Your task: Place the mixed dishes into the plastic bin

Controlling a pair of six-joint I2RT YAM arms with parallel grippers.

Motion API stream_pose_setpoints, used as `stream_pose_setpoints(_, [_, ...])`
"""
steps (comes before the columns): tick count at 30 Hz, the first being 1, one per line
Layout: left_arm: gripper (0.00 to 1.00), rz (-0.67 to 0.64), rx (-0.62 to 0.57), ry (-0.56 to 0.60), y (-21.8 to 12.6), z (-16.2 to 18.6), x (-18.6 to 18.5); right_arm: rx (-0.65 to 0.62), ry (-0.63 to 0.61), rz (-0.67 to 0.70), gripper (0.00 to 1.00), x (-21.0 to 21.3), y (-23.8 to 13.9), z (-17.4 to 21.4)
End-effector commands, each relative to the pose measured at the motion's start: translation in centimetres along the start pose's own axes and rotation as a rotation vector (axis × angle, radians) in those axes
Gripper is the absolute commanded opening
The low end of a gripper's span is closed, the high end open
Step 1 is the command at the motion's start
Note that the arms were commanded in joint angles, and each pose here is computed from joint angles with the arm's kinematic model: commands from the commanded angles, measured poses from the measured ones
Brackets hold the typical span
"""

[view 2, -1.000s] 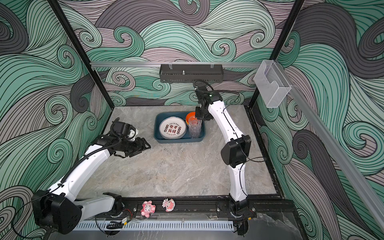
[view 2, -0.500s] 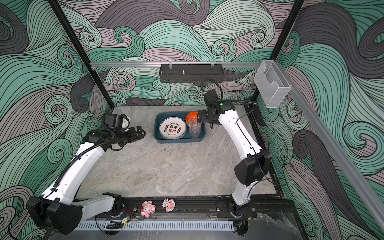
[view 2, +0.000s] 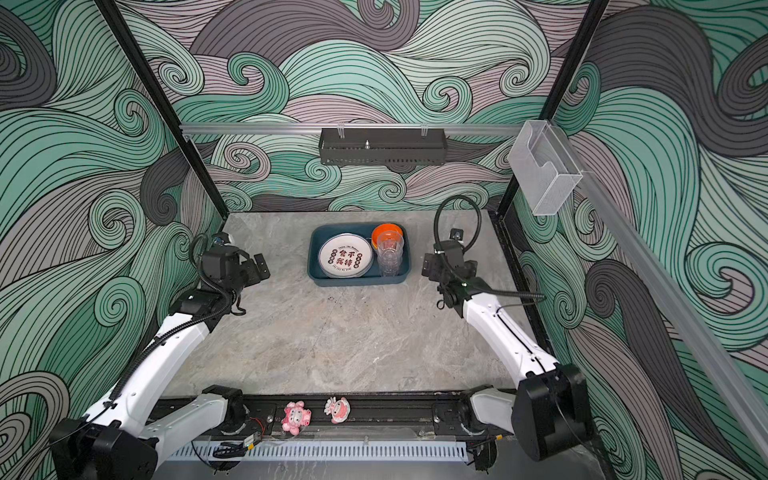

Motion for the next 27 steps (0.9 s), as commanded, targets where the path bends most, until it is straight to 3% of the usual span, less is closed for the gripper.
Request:
stream_pose_setpoints(1, [0.98,-0.111,-0.13,0.005,2.2,-0.6,1.7,-0.346,0.049,0.111,0.99,-1.7,-0.2,-2.4])
stream_pose_setpoints(5, [0.98,-0.241,-0.038,0.018,6.3,2.5,3.9,-0.246,0.066,0.285,0.99,-4.4,2.2,0.2])
stream_pose_setpoints(9, [0.98,-0.298,0.046,0.076,9.3,4.9,4.3,-0.239,0.056,0.292,0.99,-5.2,3.7,2.6])
stream_pose_setpoints(13, [0.98,-0.267,-0.043,0.046,10.1,6.6,4.4,-0.252,-0.025,0.191,0.99,-4.8,4.2,2.8])
stream_pose_setpoints(16, [0.97,-0.238,-0.075,0.051,10.2,6.5,4.2,-0.156,0.0,0.193,0.99,-5.2,4.5,4.8])
stream_pose_setpoints(20, [0.97,-0.212,-0.158,0.034,10.4,7.2,4.4,-0.225,-0.034,0.156,0.99,-4.9,5.2,5.5])
stream_pose_setpoints(23, [0.98,-0.125,-0.135,0.088,11.1,7.9,3.5,-0.255,-0.031,0.111,0.99,-5.0,6.4,6.3])
stream_pose_setpoints(25, [0.98,-0.072,-0.12,0.125,11.9,8.8,3.0,-0.255,-0.08,0.001,0.99,-4.1,7.2,6.6])
stream_pose_setpoints(27, [0.99,-0.052,-0.197,0.151,12.3,9.1,2.9,-0.246,-0.072,-0.04,0.99,-4.2,8.0,7.3])
Point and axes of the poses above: each gripper's point midway between its finger pads, its own y axis out along the fingers, its own x axis along the line the jaws close on, z = x × y, the point moved 8 cm from there along -y, back along the fingers, and after that the axes turned 1 degree about y, right-handed, at the moved point
